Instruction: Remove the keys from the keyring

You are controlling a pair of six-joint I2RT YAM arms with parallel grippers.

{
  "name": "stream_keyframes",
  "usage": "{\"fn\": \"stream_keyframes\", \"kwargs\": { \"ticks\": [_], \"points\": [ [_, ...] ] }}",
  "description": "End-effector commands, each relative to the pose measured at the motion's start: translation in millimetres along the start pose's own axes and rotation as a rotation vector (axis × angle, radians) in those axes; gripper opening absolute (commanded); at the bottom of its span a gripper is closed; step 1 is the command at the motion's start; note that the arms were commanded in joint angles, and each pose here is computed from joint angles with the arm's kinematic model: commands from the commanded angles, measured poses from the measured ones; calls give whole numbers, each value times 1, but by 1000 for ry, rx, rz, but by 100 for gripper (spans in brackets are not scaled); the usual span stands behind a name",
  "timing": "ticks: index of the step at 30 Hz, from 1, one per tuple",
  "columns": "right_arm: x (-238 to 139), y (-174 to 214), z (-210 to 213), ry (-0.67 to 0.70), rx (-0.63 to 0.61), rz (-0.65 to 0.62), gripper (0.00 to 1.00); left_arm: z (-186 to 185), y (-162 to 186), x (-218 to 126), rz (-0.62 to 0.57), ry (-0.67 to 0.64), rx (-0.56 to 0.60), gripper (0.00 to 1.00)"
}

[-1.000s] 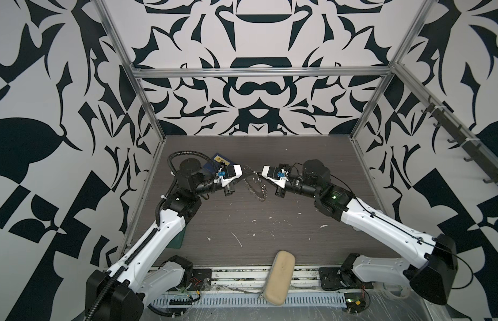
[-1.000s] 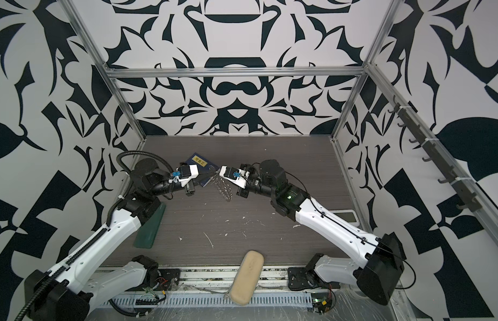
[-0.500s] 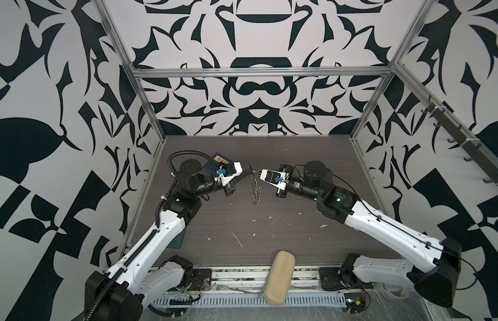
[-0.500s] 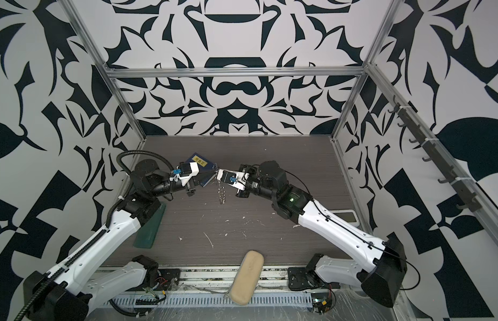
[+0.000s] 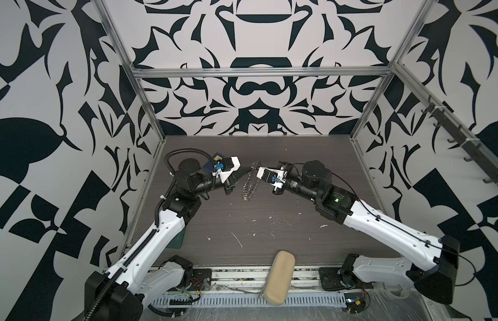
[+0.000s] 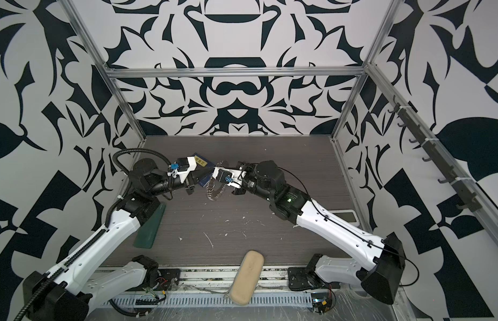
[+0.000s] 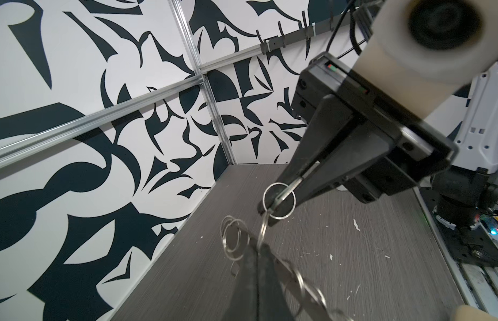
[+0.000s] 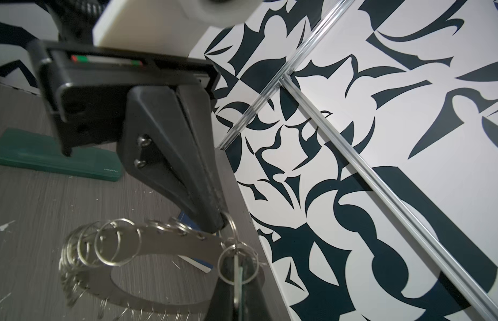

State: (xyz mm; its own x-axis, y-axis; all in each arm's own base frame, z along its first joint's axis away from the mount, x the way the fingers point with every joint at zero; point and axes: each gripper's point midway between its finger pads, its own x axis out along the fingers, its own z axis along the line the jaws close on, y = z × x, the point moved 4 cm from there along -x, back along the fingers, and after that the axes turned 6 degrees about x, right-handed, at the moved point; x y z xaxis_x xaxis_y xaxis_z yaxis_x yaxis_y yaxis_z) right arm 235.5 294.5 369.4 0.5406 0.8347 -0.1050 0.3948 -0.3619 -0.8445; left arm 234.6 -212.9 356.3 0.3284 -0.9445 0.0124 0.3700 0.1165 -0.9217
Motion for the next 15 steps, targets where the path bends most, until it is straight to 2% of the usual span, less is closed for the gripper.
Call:
{"fn": "stream_keyframes", "kwargs": {
  "ticks": [1, 9, 15],
  "points": [
    [-12, -51, -26, 71, 34, -197, 0, -1, -8, -1, -58, 22, 14, 0],
    [-13, -52, -27, 63, 58, -218, 0, 0, -14, -1, -99, 21, 3, 0],
    [-12, -52, -26, 56, 65, -222, 0, 2, -14, 0, -105, 18, -7, 5]
  ]
}}
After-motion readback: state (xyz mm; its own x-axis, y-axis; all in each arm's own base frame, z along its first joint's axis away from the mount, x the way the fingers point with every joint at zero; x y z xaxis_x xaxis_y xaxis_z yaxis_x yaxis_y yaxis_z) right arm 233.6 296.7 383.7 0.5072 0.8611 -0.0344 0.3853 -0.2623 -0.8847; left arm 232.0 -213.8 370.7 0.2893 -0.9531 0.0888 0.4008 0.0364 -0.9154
